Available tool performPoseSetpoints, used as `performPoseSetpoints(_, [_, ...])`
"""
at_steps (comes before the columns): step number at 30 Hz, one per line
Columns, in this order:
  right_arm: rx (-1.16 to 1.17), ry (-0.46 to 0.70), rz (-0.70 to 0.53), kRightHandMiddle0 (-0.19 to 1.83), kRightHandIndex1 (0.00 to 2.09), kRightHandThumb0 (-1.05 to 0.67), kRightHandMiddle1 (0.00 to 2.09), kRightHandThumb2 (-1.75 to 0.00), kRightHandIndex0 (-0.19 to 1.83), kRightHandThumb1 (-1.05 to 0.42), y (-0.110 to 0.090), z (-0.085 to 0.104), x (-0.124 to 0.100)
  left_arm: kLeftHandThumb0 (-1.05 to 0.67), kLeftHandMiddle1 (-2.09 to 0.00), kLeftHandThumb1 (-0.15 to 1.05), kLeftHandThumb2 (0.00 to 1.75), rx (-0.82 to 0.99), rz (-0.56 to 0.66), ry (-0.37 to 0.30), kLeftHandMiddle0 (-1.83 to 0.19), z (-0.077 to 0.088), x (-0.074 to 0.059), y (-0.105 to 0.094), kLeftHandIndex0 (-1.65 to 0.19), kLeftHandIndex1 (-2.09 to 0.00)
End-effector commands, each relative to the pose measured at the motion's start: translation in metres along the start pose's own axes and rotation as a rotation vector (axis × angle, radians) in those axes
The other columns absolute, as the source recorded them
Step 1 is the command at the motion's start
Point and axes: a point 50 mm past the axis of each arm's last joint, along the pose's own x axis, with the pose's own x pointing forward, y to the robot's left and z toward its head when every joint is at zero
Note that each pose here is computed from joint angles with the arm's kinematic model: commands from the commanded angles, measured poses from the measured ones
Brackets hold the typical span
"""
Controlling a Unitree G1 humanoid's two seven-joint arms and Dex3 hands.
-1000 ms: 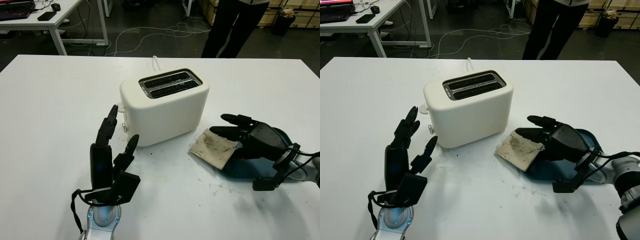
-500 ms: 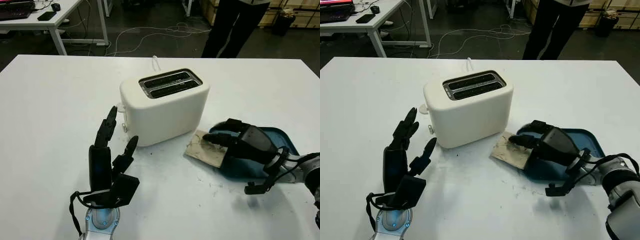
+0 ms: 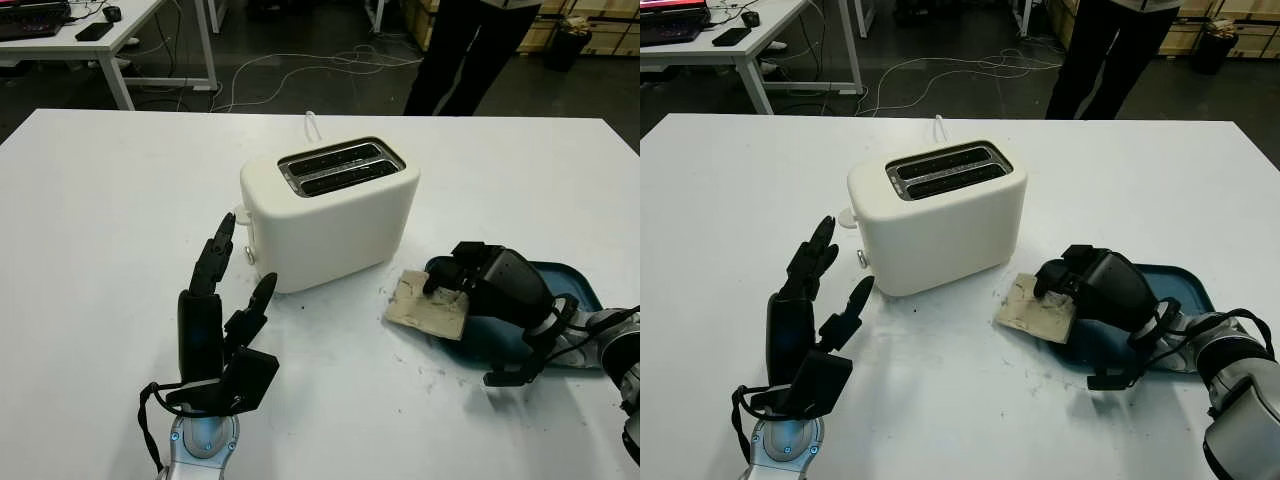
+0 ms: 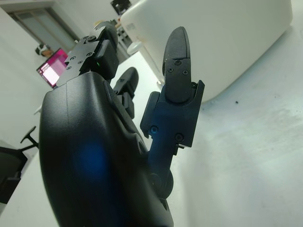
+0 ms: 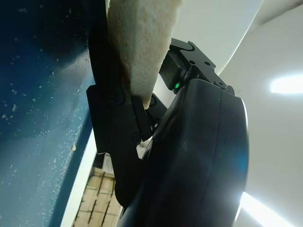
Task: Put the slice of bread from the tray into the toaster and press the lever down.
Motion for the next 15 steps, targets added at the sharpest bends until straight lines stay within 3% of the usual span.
performPoseSetpoints(1, [0.005, 0.018, 0.0, 0.64, 1.75, -0.49, 1.52, -0.09, 0.89, -0.92, -0.001, -0.001, -0.003, -0.5, -0.49, 0.92, 0.25, -0.026, 0.01, 0.003, -0.17, 0.002, 0.002, -0.002, -0.32, 0.0])
performPoseSetpoints(6, [0.036, 0.051, -0.06, 0.5, 1.75, -0.4, 1.73, -0.09, 0.81, -0.92, -0.014, -0.008, 0.006, -0.51, -0.49, 0.92, 0.25, -0.014, 0.01, -0.001, -0.18, 0.001, 0.002, -0.002, -0.32, -0.01])
performPoseSetpoints(15, [0.214, 0.068, 0.003, 0.45, 1.75, -0.39, 1.75, -0.32, 0.81, -0.92, -0.064, -0.024, 0.024, -0.5, -0.48, 0.92, 0.24, -0.039, 0.008, 0.008, -0.18, 0.001, 0.003, -0.005, -0.32, 0.0])
